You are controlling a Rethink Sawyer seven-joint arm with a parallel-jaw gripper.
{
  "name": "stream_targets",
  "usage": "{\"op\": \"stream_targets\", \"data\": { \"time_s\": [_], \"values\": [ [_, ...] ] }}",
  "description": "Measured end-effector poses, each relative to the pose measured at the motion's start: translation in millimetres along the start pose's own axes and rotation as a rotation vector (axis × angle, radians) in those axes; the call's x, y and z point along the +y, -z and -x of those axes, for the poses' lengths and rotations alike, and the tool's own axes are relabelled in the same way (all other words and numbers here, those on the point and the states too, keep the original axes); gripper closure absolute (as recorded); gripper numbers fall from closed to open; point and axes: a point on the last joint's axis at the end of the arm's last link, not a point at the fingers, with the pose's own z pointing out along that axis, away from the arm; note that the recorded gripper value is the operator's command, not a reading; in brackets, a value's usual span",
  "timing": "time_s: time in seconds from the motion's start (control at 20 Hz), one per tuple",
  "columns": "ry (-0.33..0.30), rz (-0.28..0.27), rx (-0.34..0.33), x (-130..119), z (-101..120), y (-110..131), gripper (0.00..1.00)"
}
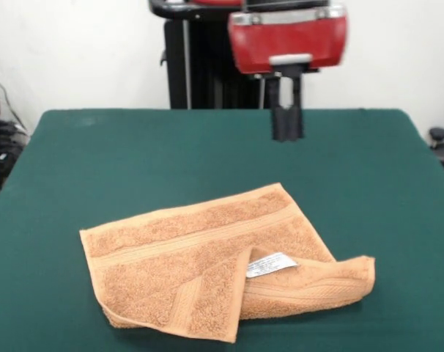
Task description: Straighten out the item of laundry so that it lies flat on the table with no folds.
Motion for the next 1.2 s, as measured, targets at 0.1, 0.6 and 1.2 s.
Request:
{"op": "stream_targets", "data": {
  "time_s": [0.1, 0.6, 1.2],
  "values": [
    [0.009, 0.001, 0.0, 10.0, 6.6, -2.6, 1.0],
    [0.025, -0.027, 0.093, 51.2, 45.7, -24.4, 1.0],
    [-0.084, -0.075, 0.136, -7.9, 94.2, -68.5, 1.0]
  ]
}}
